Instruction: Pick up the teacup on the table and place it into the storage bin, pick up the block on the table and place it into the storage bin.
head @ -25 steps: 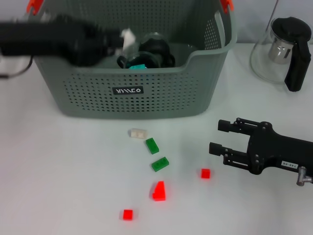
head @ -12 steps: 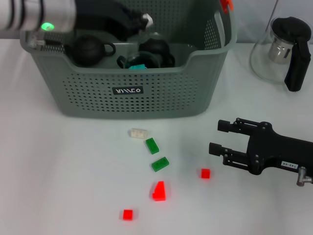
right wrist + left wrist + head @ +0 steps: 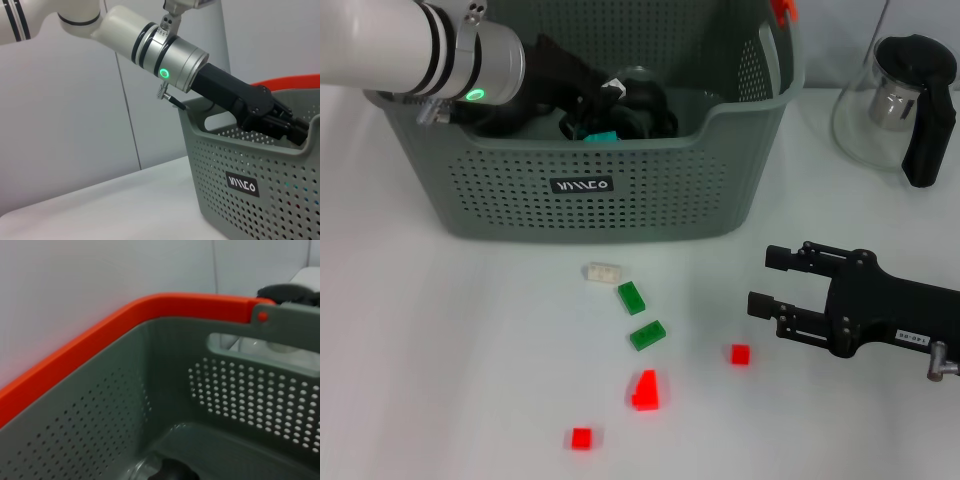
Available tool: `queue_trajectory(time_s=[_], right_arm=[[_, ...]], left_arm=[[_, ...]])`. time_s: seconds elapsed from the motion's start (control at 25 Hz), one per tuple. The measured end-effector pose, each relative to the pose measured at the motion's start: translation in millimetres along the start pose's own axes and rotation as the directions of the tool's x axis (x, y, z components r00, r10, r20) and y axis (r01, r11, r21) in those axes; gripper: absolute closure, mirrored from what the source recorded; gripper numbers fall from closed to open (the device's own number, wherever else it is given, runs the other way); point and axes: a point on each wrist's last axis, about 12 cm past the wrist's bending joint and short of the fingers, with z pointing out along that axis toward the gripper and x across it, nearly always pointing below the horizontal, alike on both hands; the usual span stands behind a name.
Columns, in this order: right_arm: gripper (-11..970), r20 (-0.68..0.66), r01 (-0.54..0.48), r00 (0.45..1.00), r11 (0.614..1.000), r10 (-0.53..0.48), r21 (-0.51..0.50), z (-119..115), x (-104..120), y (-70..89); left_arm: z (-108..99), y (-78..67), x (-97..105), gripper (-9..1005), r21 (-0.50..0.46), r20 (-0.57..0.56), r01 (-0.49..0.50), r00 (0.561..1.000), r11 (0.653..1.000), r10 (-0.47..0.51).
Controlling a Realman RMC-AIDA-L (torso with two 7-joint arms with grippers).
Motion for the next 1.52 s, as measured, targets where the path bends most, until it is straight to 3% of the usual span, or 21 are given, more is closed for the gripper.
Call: queue_trajectory(time_s=[0.24,0.4,0.56,0.64,0.76,0.84,1.0,1.16,1.4,1.52], right_arm=[[275,-0.002,0.0,1.0,1.0,0.0,0.003,-0.1,0.4,-0.2],[275,-0.003,-0.001,1.0,1.0,0.001,0.004,-0.5,0.8,-0.1],[275,-0.001,-0.001,1.0,1.0,0.001,0.008,-1.2,0.4,-0.8],[275,-0.001,0.0,1.0,1.0,0.0,0.011,-1.6,0.2,-1.3],[275,-0.002,0.0,1.0,1.0,0.0,0.015,-1.5,0.4,-1.7],[276,-0.001,0.0,1.0,1.0,0.0,0.015,-1.2,0.3,-1.7],[276,0.003,-0.001,1.0,1.0,0.001,0.012,-0.5,-0.7,-1.5],[275,0.006,-0.003,1.0,1.0,0.003,0.005,0.6,-1.9,-1.6],[275,0.007,-0.002,1.0,1.0,0.002,0.003,1.4,-2.6,-1.7],[276,0.007,-0.003,1.0,1.0,0.003,0.004,1.3,-2.3,-1.7]], left_arm=[[-0.7,-0.1,-2.5,763,-0.009,0.01,0.022,1.0,1.0,-0.022],[-6.3,-0.7,-3.7,576,-0.001,0.026,0.027,0.999,1.0,-0.027],[-34.0,-2.5,2.3,387,0.06,0.139,0.094,0.985,0.994,-0.102],[-53.9,-2.7,13.4,293,0.108,0.214,0.121,0.966,0.987,-0.142],[-77.2,-4.3,39.9,292,0.193,0.309,0.118,0.935,0.974,-0.175],[-89.7,-10.0,69.1,290,0.262,0.376,0.095,0.906,0.96,-0.192],[-99.1,-24.0,112.7,289,0.309,0.44,0.041,0.879,0.95,-0.181],[-103.3,-40.8,148.8,288,0.297,0.427,-0.027,0.898,0.955,-0.107],[-97.6,-54.6,170.3,290,0.353,0.337,-0.017,0.935,0.935,-0.11],[-81.1,-70.4,187.0,292,0.417,0.263,-0.018,0.96,0.909,-0.101]])
